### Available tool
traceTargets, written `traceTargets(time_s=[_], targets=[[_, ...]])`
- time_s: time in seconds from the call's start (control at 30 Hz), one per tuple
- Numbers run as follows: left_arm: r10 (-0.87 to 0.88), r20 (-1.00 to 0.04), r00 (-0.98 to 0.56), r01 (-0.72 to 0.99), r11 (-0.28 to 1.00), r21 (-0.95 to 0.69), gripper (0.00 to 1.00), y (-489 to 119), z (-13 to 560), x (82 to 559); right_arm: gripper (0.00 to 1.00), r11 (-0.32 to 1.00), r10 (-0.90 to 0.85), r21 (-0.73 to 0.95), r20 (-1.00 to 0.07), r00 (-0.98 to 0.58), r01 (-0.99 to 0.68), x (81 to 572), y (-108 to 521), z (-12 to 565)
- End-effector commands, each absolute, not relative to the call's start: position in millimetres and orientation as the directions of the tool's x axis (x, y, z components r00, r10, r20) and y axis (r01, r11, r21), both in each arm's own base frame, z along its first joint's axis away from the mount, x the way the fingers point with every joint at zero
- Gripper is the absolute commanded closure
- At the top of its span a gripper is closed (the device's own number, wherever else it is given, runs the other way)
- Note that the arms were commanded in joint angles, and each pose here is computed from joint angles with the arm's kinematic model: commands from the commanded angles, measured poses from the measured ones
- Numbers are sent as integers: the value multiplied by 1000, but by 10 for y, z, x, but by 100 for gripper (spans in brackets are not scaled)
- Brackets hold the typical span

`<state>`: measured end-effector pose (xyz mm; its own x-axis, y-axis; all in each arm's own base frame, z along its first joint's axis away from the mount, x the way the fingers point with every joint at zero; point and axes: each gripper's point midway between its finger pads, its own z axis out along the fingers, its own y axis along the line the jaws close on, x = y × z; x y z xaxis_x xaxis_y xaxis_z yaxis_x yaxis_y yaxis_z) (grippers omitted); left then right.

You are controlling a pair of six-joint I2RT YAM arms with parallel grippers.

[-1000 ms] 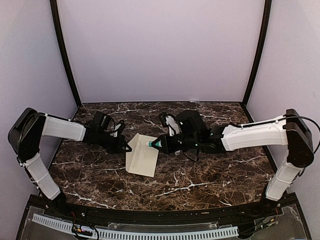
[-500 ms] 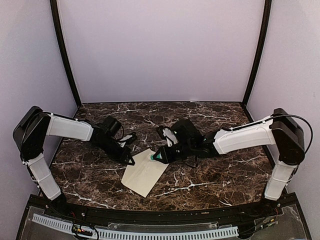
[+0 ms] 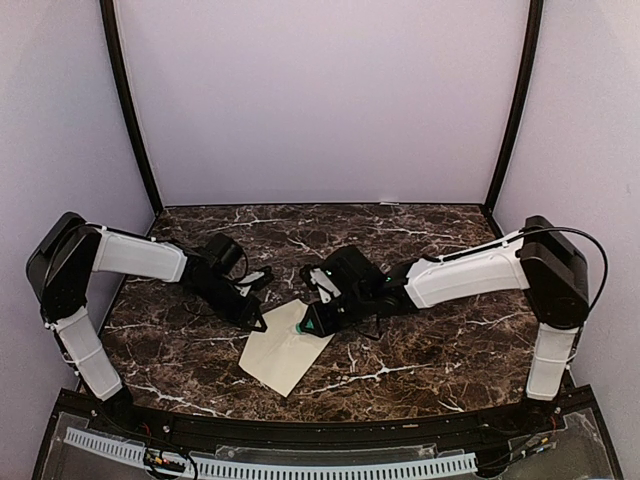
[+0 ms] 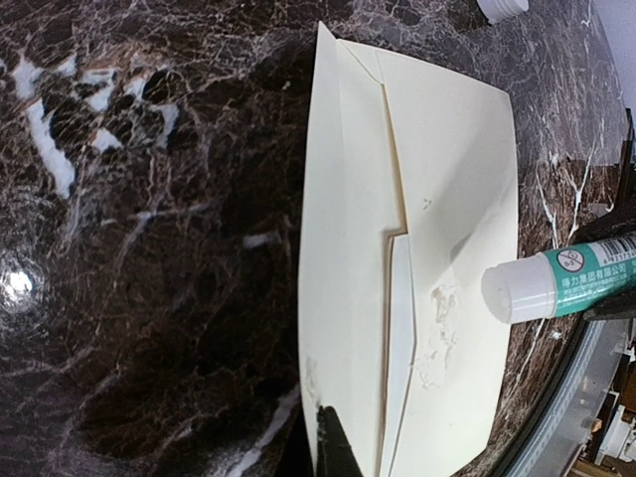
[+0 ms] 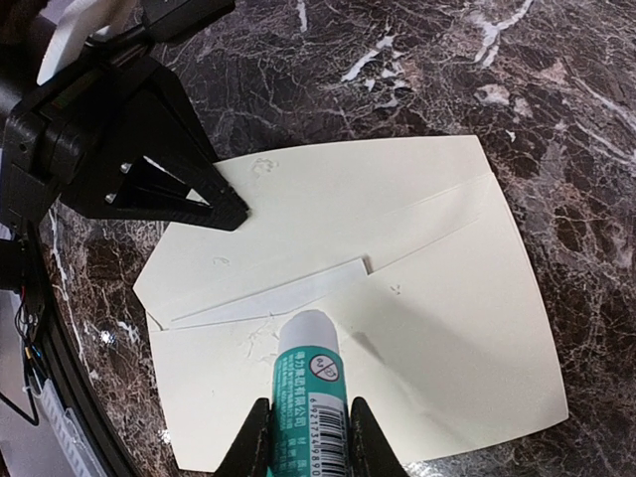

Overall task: Place the letter into the envelope and seal it
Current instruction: Paint the envelope at the center of the board.

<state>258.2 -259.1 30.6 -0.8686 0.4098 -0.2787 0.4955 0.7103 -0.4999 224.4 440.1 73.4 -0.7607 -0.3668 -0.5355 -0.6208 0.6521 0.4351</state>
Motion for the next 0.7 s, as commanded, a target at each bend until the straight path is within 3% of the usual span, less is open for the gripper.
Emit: traceTargets(time_s=[0.0,0.67], targets=[[431,-280,-858,513,709,-484,100,-2602,342,2575,90,654,-394,400,-544,-741,-642,2255,4471,726],[427,-285,-858,513,702,-495,100,-2629,364,2568,91,671,-457,340,-511,-728,-659,2214,4542,478]])
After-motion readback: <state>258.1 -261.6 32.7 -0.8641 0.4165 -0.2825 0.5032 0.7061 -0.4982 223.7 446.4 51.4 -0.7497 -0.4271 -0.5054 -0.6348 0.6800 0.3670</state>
